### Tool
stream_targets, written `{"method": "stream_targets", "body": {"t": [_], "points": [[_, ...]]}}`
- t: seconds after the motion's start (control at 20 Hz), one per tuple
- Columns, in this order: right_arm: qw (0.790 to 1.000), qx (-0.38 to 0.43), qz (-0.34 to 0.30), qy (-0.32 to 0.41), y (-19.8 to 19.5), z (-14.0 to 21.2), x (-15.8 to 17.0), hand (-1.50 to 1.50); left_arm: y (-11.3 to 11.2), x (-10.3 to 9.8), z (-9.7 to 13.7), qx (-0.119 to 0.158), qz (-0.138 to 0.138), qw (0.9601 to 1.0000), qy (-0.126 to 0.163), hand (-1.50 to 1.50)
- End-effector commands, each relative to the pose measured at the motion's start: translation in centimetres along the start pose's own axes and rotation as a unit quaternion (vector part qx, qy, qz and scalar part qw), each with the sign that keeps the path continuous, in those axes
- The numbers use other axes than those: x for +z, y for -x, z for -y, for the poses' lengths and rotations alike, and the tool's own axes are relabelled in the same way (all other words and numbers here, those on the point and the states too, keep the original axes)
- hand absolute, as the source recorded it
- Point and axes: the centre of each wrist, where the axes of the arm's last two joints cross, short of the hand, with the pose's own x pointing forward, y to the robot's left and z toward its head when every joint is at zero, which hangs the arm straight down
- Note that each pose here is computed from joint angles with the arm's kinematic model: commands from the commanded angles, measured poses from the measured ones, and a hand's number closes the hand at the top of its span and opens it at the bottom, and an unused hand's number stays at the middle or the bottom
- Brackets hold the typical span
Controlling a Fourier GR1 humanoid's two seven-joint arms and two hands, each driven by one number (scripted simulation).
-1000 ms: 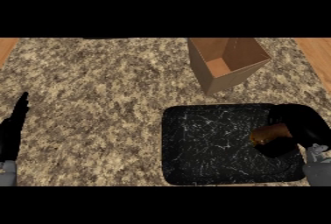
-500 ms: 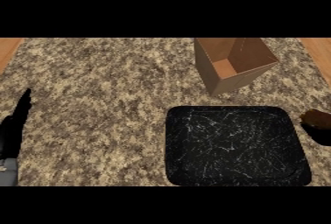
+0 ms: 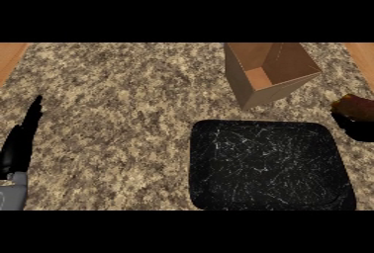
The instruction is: Pick the sweet potato from the tray and place it in the cardboard box
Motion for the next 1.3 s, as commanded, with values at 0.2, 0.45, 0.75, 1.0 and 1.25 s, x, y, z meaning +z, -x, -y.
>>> {"method": "stream_targets", "body": {"t": [0.2, 0.45, 0.75, 1.0, 1.25], "points": [[0.994, -0.111, -0.006, 0.008, -4.8, 0.2, -6.7, 1.50, 0.2, 0.1, -1.1, -0.005, 0.013, 0.9999, 0.008, 0.00], [0.988, -0.151, -0.022, -0.005, -8.7, -1.3, -9.2, 1.50, -1.0, 0.2, 1.0, -0.003, 0.005, 1.0000, -0.002, 0.00], [0.982, -0.178, -0.039, -0.039, -10.3, -5.4, -13.3, 1.50, 0.5, 0.1, -0.3, 0.003, -0.001, 1.0000, 0.008, 0.00], [0.983, -0.170, -0.056, -0.047, -9.8, -7.3, -16.3, 1.50, -0.8, -0.8, 0.1, -0.001, 0.018, 0.9997, 0.014, 0.00], [0.987, -0.128, -0.076, -0.053, -11.7, -9.2, -17.0, 1.50, -0.6, -1.4, 0.9, 0.007, 0.015, 0.9997, 0.017, 0.00]]}}
